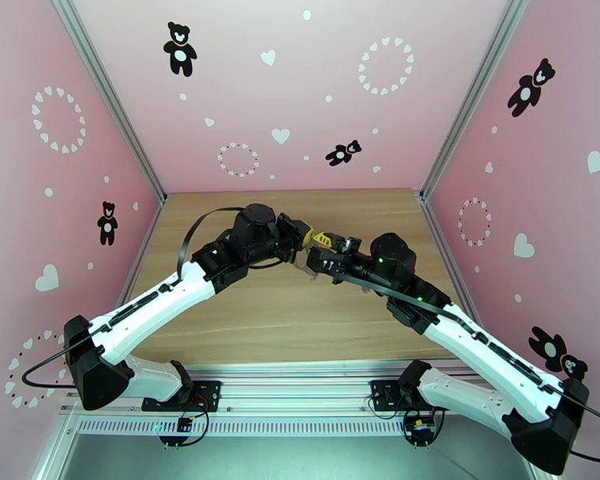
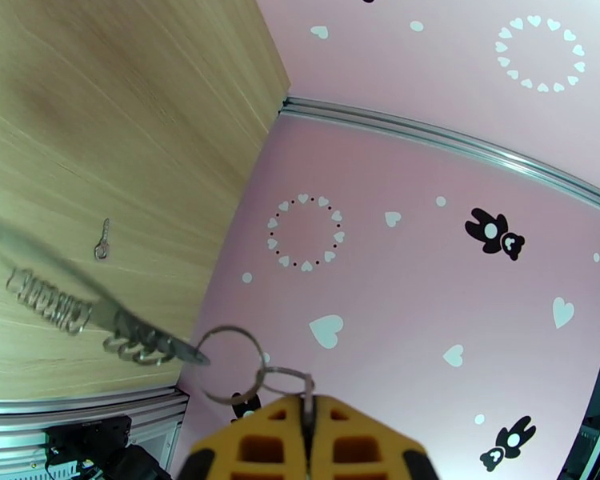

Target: Remove the keys from the keyring

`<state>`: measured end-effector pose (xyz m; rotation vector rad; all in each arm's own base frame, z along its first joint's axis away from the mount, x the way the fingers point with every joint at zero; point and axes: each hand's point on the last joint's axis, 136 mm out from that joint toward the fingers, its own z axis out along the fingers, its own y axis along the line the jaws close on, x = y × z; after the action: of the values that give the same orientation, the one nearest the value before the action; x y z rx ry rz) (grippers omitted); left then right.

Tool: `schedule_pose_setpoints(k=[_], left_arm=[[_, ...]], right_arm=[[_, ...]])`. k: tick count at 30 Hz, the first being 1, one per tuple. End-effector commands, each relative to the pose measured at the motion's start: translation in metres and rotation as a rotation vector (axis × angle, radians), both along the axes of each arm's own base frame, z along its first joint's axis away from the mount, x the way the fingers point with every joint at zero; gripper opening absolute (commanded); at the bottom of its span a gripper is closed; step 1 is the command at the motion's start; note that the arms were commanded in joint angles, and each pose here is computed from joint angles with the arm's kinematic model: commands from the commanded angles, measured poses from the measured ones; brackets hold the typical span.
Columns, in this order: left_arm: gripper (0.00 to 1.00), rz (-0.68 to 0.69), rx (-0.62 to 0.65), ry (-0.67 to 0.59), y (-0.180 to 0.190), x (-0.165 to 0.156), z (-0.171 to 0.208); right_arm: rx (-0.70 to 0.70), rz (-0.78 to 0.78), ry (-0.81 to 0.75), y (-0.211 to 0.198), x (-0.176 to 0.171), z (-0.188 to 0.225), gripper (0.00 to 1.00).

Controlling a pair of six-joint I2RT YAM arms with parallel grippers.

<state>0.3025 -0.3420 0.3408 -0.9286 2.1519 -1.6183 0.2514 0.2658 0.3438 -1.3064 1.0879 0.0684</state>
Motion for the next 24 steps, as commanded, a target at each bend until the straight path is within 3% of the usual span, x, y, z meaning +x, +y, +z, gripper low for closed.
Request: schedule_pose_setpoints(k=[1,16,24], left_arm=[[0.00,-0.014,-0.041,-0.020,-0.004,-0.002,0.021],[0.00,-0.023,-0.038,-0.012,-0.007,-0.004,0.020],[0.00,-0.037,-0.045,-0.018,-0.011,-0.006,0.026]], right_arm=[[0.033,-0.021,-0.072,0.001,0.005,0.026,0.26],[0.062,-0.051,-0.090,0.002,0.014,0.035,0.14],[0.048,-0.104,-0.085,-0.003,0.023,0.033,0.00]])
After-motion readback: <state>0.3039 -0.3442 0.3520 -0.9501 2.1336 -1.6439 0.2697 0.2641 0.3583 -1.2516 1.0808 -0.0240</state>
